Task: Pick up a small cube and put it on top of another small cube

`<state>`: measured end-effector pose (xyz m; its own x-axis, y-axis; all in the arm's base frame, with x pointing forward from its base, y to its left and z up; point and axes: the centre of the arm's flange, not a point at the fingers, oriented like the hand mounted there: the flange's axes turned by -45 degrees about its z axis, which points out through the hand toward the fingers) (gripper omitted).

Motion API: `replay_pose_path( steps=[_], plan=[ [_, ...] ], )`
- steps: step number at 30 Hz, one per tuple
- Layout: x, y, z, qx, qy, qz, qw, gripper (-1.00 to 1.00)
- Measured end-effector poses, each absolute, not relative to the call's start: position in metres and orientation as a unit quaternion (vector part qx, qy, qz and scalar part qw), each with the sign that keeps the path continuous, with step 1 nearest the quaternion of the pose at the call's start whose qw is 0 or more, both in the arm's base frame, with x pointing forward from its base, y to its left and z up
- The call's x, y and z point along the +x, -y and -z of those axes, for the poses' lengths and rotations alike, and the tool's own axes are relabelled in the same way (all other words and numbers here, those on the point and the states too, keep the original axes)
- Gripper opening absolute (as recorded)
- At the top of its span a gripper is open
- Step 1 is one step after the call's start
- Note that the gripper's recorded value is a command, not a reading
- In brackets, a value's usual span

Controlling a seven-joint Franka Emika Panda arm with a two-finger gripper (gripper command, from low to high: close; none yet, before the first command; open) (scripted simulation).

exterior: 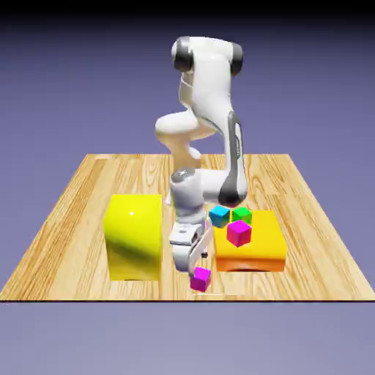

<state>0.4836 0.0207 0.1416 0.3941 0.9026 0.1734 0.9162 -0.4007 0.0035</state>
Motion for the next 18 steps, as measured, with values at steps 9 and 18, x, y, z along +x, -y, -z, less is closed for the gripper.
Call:
replay_pose_path(
  steps=[9, 18],
  plan=[
    [0.48, -0.016, -0.184, -0.834, 0.545, 0.073, 0.048, -1.0],
    [0.454, -0.089, -0.274, -0.616, 0.776, 0.091, 0.104, -1.0]
  ],
)
